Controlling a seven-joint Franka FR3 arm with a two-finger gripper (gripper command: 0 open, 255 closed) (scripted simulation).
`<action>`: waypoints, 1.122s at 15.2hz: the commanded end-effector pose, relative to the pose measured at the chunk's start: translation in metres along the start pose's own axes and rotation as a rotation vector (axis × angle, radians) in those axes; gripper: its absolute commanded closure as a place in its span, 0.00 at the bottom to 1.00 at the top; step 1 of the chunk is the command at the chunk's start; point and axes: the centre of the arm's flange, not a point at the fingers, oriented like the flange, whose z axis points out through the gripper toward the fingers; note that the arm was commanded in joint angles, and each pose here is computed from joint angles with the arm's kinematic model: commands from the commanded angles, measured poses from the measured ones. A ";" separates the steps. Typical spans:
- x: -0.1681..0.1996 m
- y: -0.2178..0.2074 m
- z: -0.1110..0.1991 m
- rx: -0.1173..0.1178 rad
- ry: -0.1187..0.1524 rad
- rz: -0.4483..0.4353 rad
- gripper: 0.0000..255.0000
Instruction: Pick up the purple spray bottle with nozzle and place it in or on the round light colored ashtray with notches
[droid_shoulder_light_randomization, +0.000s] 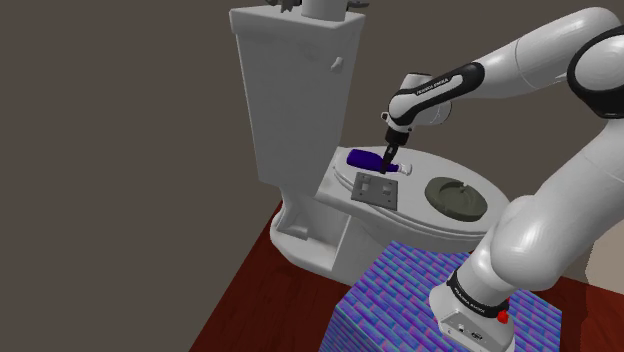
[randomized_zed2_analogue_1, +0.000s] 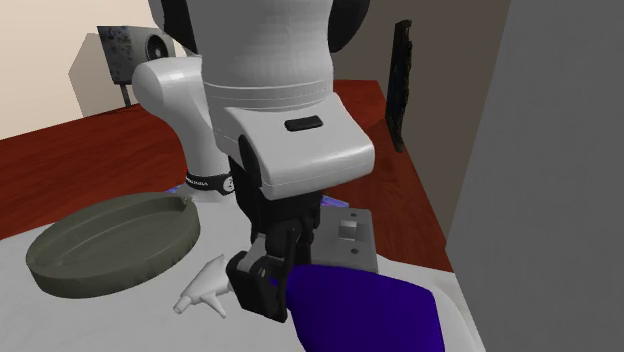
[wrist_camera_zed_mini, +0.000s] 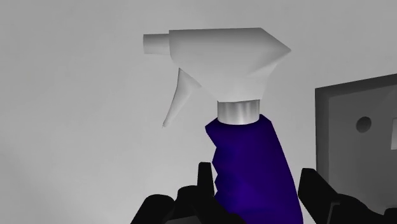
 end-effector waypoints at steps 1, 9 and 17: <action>0.000 -0.001 -0.010 0.000 0.000 0.000 1.00; 0.000 -0.005 -0.052 0.000 0.000 0.000 1.00; -0.001 -0.008 -0.090 0.000 0.000 0.000 1.00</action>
